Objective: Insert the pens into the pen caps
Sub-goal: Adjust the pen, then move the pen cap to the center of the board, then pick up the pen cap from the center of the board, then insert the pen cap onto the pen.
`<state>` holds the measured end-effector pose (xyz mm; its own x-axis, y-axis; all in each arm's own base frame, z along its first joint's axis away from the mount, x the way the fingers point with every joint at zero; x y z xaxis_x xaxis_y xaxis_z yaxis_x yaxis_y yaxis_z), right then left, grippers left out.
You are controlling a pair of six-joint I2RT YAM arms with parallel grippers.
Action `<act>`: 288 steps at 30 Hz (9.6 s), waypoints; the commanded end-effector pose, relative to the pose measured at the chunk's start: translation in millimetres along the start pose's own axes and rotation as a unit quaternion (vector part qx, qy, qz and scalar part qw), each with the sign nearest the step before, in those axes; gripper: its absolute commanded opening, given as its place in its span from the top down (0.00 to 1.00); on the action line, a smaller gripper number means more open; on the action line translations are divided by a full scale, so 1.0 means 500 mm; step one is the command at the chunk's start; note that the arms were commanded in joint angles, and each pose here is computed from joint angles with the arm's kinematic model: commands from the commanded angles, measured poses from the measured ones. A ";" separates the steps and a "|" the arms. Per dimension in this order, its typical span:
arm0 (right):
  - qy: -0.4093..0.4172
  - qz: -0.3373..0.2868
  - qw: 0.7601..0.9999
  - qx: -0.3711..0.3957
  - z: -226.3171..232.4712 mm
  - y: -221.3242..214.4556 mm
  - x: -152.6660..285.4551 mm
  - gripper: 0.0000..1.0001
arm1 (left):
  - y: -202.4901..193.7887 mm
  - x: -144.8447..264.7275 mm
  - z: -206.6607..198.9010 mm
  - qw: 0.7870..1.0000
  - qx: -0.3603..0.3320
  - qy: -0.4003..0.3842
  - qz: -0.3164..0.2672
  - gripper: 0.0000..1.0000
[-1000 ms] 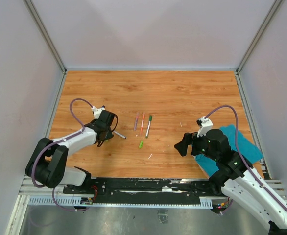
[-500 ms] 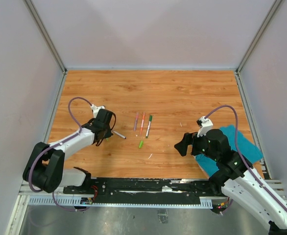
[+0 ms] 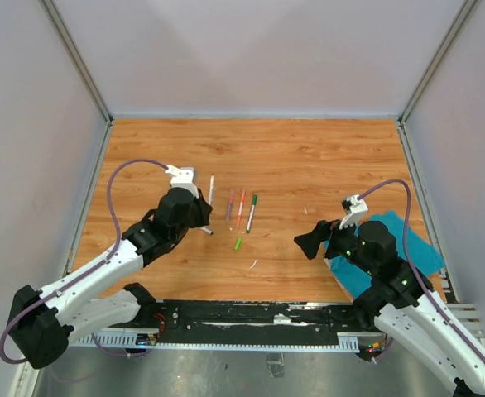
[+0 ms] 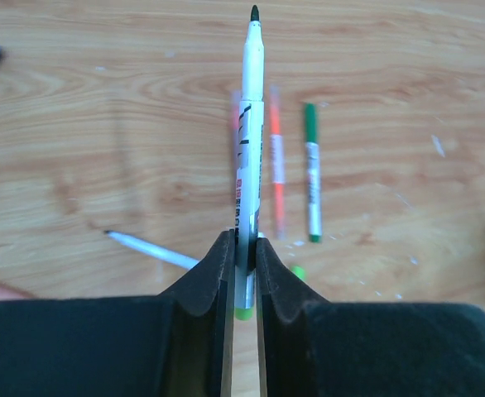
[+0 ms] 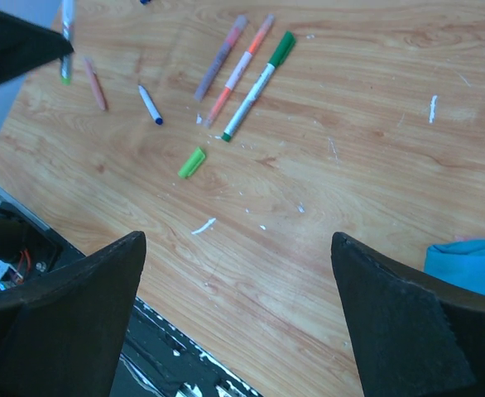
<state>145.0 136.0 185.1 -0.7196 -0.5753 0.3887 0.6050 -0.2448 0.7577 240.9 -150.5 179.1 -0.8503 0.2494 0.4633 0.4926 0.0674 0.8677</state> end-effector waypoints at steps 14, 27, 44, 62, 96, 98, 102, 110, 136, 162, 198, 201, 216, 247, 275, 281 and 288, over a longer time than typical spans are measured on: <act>0.177 -0.079 0.975 -0.105 0.149 0.119 -0.026 0.18 | -0.040 0.069 -0.311 0.972 -0.011 -0.231 -0.037 0.99; 0.173 -0.015 0.965 -0.198 0.155 0.076 -0.096 0.45 | -0.047 0.086 -0.350 0.965 -0.032 -0.257 -0.040 1.00; 0.174 0.021 0.962 -0.209 0.162 0.054 -0.136 0.76 | -0.034 0.105 -0.363 0.960 -0.034 -0.275 -0.050 0.99; 0.197 0.029 0.960 -0.198 0.177 0.054 -0.126 0.99 | -0.043 0.098 -0.359 0.963 -0.030 -0.264 -0.047 0.60; 0.085 0.006 0.996 0.016 0.101 0.064 -0.102 0.41 | 0.013 0.079 -0.213 0.981 -0.070 -0.172 -0.045 0.99; 0.056 0.019 0.998 0.021 0.084 0.058 -0.101 0.40 | 0.032 0.079 -0.177 0.985 -0.057 -0.157 -0.047 0.99; 0.013 0.043 0.999 -0.001 0.064 0.042 -0.109 0.37 | 0.070 0.102 -0.121 0.991 -0.056 -0.103 -0.061 1.00; -0.064 0.046 0.997 -0.027 0.079 0.007 -0.143 0.27 | 0.098 0.156 -0.058 0.995 -0.066 -0.040 -0.069 1.00; -0.243 0.205 0.947 -0.053 0.214 -0.178 -0.325 0.31 | 0.132 0.208 0.064 0.993 -0.045 0.061 -0.086 0.99; -0.350 0.185 0.917 -0.039 0.171 -0.213 -0.407 0.55 | 0.131 0.232 0.075 0.992 -0.042 0.054 -0.103 1.00; -0.192 0.286 0.918 0.195 0.096 -0.215 -0.315 0.92 | 0.126 0.224 0.067 0.993 -0.047 0.044 -0.098 0.99; -0.177 0.304 0.913 0.205 0.058 -0.212 -0.289 0.94 | 0.126 0.222 0.066 0.993 -0.048 0.043 -0.097 1.00; -0.121 0.351 0.914 0.161 -0.023 -0.187 -0.244 0.95 | 0.123 0.217 0.064 0.993 -0.049 0.043 -0.094 1.00; -0.193 0.415 0.871 0.176 -0.084 -0.235 -0.244 0.78 | 0.119 0.211 0.061 0.994 -0.051 0.039 -0.090 0.99; -0.054 0.163 0.974 0.150 0.018 -0.036 -0.185 0.99 | 0.128 0.184 -0.028 0.989 -0.034 -0.092 -0.112 0.99; 0.013 0.098 0.987 0.127 0.068 0.012 -0.148 0.99 | 0.106 0.154 -0.077 0.985 -0.009 -0.148 -0.086 0.99; 0.051 0.015 0.996 0.067 0.112 0.070 -0.119 0.99 | 0.059 0.130 -0.161 0.982 -0.009 -0.178 -0.061 1.00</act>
<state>186.1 201.5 197.6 -0.6237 -0.6326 0.4590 0.5892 0.0054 0.8080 189.1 -182.9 241.5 -0.7949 0.5149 0.3210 0.4017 0.0500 0.9144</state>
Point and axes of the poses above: each gripper's point midway between its finger pads, its own x axis back along the fingers, its own z axis along the line the jaws close on, y = z × x, the point moved 4 cm from there along x, back along the fingers, and after that the axes turned 7 degrees about -x, right-handed, at the moved point
